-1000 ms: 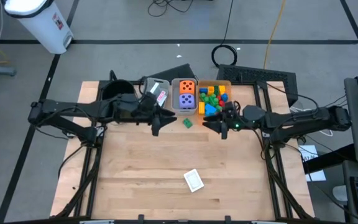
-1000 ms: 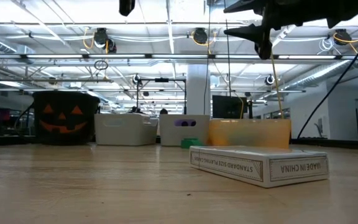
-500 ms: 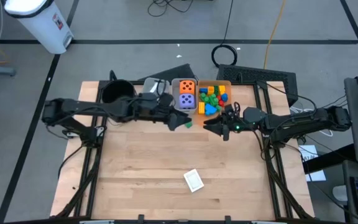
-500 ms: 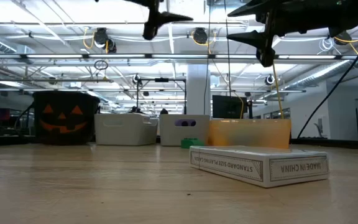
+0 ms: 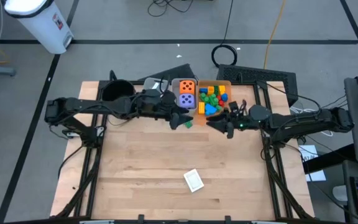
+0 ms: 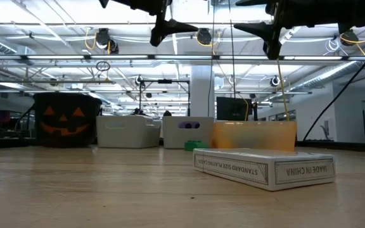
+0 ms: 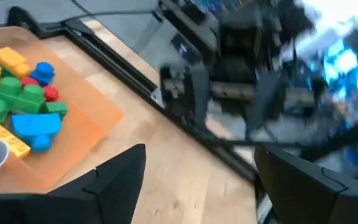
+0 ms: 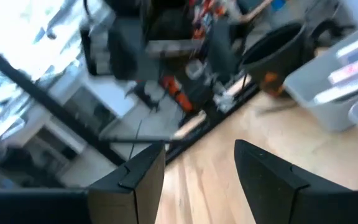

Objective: Pick & Place Toys
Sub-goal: Put the green game piece into the orange bin

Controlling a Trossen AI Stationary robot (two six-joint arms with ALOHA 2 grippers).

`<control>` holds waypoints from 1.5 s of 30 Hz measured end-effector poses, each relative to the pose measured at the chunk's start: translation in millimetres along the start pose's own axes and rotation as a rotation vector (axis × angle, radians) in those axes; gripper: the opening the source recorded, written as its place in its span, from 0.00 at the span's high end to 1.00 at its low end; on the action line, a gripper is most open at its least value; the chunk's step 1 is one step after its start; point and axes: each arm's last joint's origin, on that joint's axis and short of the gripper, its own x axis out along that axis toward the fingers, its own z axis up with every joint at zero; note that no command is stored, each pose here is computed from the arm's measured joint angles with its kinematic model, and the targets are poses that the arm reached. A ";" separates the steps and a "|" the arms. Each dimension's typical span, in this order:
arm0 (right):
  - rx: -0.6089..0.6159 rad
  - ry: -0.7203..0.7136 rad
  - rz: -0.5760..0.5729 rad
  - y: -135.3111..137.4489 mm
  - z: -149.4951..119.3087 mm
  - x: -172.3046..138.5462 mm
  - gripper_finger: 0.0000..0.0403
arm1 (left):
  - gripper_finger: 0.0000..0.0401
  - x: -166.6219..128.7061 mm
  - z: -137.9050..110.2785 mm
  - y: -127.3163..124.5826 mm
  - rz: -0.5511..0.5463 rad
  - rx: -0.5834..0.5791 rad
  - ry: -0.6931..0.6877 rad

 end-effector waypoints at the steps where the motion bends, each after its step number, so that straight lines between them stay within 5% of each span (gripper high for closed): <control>1: 0.006 -0.024 -0.009 0.3 2.4 -1.6 0.54 | 0.23 -0.4 0.5 -1.3 -0.008 0.031 0.025; 7: 0.020 -0.168 -0.094 -0.2 14.8 -10.1 0.54 | 0.23 -8.8 -4.2 1.0 0.111 0.330 0.269; 15: 0.021 -0.236 -0.201 -7.3 17.5 -9.8 0.54 | 0.23 -7.6 2.9 15.4 0.137 0.781 0.335; 24: 0.029 -0.273 -0.268 -10.8 17.1 -8.3 0.54 | 0.23 27.8 -13.4 61.9 0.064 0.914 0.510; 33: 0.065 -0.259 -0.297 -13.4 14.5 -8.4 0.54 | 0.23 78.7 -18.3 81.7 0.058 1.017 0.676; 45: 0.118 -0.561 -0.440 -7.4 31.0 -26.4 0.54 | 0.23 95.2 -28.2 100.9 0.037 1.141 0.808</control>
